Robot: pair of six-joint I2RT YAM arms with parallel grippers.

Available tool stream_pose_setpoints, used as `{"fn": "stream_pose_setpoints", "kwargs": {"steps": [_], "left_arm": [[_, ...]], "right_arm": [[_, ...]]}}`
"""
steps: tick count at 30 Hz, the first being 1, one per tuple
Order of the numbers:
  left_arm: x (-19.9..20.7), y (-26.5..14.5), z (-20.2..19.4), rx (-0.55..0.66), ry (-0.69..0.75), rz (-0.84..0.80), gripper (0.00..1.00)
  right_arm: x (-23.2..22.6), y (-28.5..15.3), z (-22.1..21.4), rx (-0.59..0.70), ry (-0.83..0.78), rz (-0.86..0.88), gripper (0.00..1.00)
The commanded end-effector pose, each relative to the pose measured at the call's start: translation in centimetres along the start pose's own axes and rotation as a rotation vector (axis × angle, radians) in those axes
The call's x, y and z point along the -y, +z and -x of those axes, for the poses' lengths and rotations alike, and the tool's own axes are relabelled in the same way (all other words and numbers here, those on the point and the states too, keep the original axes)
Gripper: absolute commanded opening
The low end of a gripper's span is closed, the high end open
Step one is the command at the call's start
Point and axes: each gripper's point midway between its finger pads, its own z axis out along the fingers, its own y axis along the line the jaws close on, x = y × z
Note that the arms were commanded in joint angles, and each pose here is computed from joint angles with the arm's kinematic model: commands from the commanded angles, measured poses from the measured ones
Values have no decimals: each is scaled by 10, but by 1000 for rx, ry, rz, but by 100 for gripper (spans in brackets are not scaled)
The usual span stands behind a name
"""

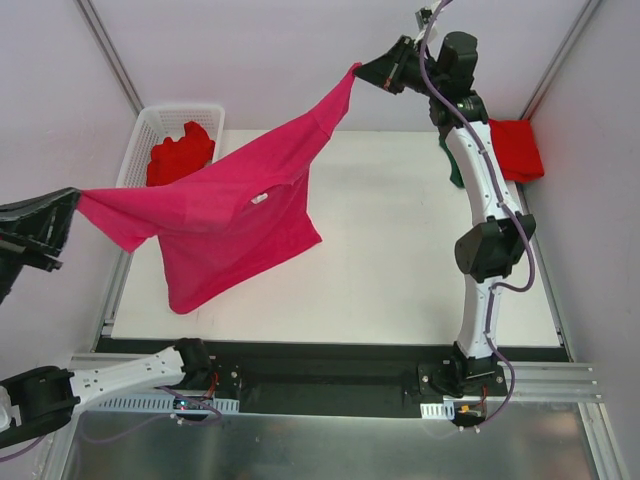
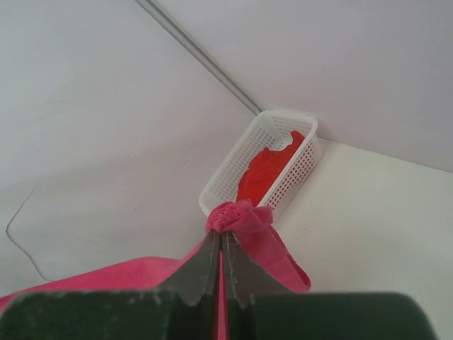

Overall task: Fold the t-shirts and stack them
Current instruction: Flatten out the tshirt

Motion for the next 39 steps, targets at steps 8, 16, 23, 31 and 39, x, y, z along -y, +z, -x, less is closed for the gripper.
{"fn": "stream_pose_setpoints", "kwargs": {"steps": [8,16,23,31,39], "left_arm": [[124,52,-41,-181,-136,-370,0],[216,79,-113,-413,-210,-614,0],[288,85,-193,-612,-310,-814,0],[358,71,-278,-795,-303,-995,0],[409,46,-326,-914,-287,-1138,0]], "right_arm": [[-43,4,11,39,-80,105,1],[11,-44,35,101,-73,-142,1],[76,-96,19,43,-96,-436,1],[138,-134,-15,-72,-110,-705,1],[159,-148,-26,-115,-117,-812,1]]}}
